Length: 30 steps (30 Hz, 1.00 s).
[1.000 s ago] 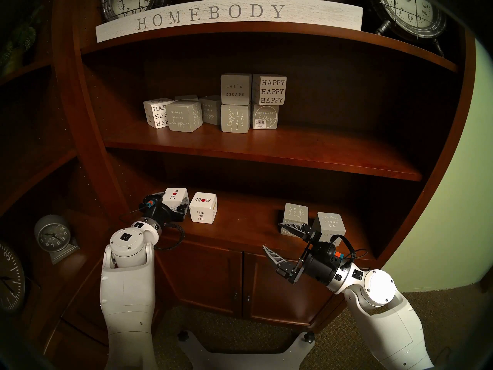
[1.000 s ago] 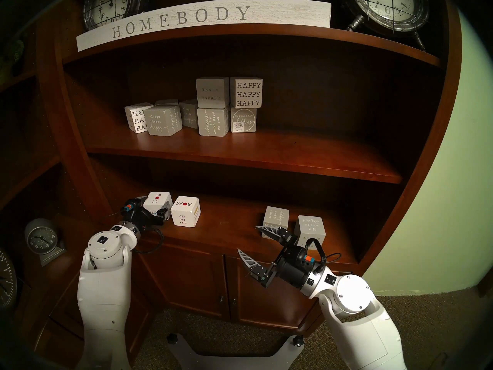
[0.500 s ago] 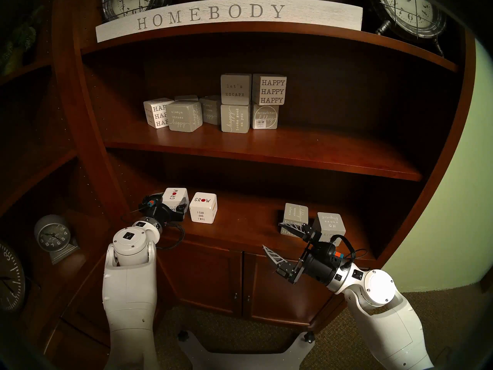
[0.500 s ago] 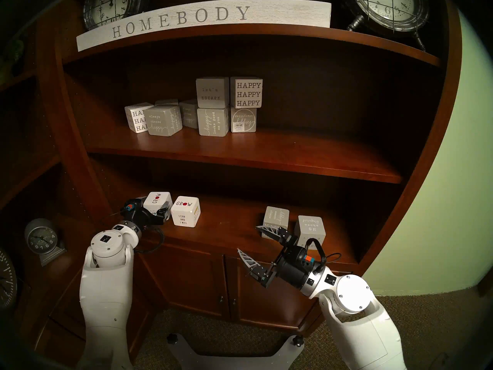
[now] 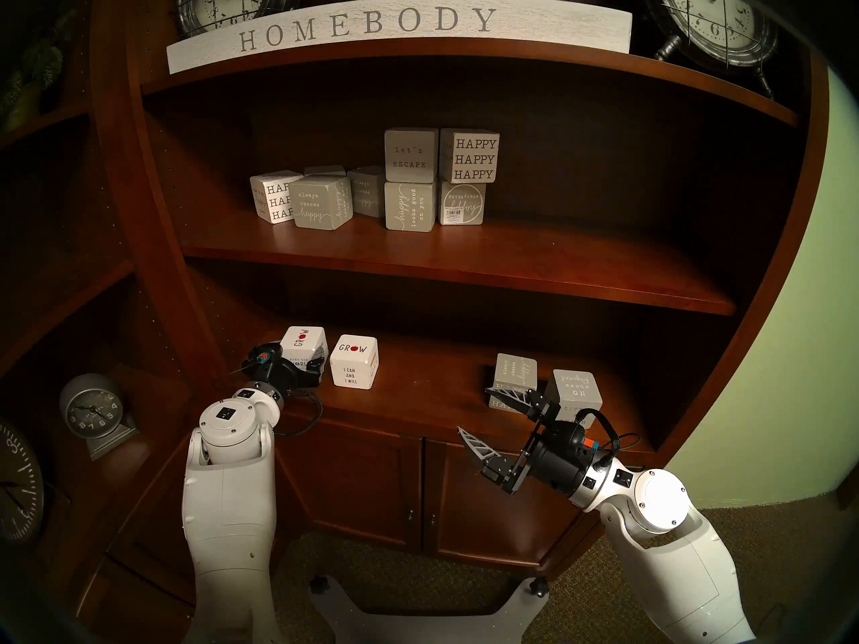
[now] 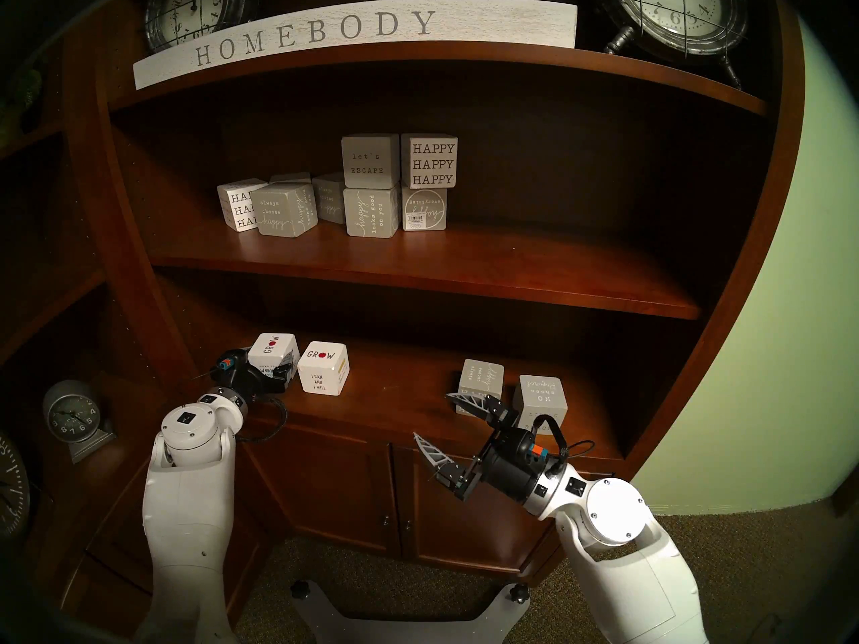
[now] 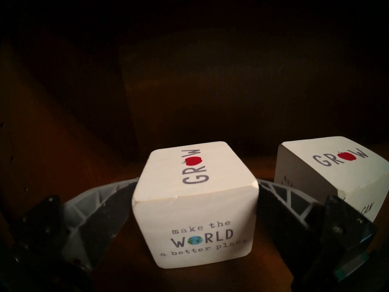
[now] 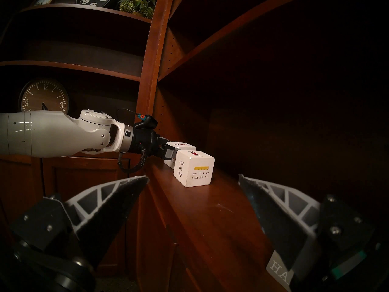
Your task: Stack four cubes vertically into two groups
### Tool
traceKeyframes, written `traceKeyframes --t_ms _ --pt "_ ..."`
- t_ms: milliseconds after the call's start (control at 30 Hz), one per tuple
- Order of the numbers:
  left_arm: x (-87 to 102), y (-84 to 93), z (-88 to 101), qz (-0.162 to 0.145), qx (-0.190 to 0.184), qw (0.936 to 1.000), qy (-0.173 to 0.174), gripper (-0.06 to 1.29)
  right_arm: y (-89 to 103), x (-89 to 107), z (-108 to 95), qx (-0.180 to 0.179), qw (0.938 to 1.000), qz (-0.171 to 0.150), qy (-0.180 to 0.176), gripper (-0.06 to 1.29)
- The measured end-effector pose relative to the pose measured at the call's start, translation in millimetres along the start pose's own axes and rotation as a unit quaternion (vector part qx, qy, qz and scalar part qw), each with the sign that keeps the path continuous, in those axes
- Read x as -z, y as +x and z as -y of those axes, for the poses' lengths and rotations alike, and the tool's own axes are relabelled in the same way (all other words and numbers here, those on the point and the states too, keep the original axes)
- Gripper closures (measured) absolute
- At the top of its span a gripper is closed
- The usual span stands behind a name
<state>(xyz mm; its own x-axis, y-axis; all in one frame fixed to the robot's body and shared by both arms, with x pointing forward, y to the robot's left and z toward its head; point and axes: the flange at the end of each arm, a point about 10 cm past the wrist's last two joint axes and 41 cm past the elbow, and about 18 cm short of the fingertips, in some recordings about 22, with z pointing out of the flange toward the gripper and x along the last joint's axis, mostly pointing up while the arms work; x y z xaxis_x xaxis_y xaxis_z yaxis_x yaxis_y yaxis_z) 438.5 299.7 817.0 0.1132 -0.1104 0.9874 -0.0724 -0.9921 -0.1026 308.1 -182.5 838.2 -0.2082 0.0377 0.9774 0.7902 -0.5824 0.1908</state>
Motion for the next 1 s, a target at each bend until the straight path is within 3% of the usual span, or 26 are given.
traceKeyframes --t_ms 400,567,633,700,1000 --pt "-5.1 -1.8 -1.6 -0.010 0.006 0.9996 -0.025 0.00 0.0 0.0 0.0 0.000 1.0000 0.000 0.000 0.01" --pt "-6.7 -0.5 -2.4 -0.010 0.004 0.9995 -0.030 0.14 0.0 0.1 0.0 0.000 1.0000 0.000 0.000 0.01" --pt "-6.7 -0.2 -1.9 -0.009 0.002 0.9995 -0.032 0.30 0.0 0.1 0.0 0.000 1.0000 0.000 0.000 0.01" --pt "-6.6 0.4 -1.4 -0.010 -0.001 0.9994 -0.033 0.35 0.0 0.1 0.0 0.000 1.0000 0.000 0.000 0.01" --pt "0.4 16.8 3.4 -0.027 -0.020 0.9986 -0.042 0.36 -0.2 0.1 0.0 0.000 1.0000 0.000 0.000 0.01"
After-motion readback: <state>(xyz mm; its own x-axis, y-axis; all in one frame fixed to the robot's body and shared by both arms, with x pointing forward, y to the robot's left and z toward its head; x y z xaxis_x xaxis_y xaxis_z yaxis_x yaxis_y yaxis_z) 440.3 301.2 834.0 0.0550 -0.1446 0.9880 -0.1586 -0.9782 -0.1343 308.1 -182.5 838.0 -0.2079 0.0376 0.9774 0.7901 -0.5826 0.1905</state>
